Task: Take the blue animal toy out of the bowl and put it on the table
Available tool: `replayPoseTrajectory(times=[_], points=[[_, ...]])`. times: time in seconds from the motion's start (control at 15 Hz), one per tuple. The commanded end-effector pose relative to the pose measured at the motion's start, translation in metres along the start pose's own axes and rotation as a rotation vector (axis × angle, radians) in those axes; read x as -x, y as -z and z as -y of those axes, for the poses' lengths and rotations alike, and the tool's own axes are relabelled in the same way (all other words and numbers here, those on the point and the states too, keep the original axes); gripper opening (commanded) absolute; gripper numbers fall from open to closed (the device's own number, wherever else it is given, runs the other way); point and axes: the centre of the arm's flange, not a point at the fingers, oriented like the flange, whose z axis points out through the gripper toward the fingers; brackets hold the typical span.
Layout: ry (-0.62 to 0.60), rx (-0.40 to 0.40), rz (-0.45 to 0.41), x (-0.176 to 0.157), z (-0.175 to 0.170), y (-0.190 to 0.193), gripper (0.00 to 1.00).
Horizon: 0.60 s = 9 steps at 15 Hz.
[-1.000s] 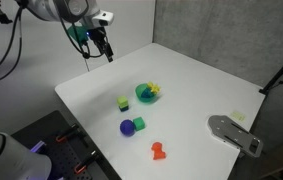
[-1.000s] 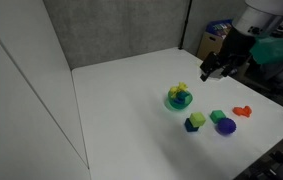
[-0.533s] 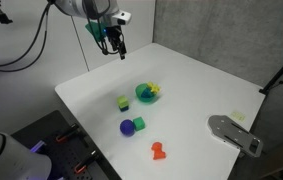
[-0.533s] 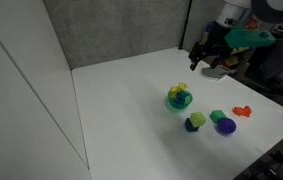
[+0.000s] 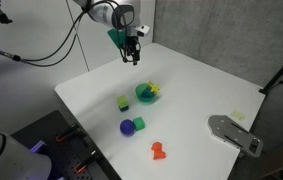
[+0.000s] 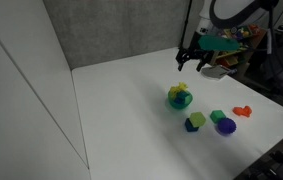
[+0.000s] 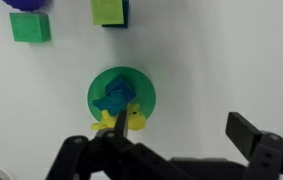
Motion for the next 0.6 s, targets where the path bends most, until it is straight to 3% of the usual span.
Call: replayPoseTrajectory(times=[0.0, 0.53], points=[[-0.027, 0.028, 0.041, -0.040, -0.001, -0.037, 1.00], [0.005, 0.135, 0.017, -0.058, -0.018, -0.124, 1.00]])
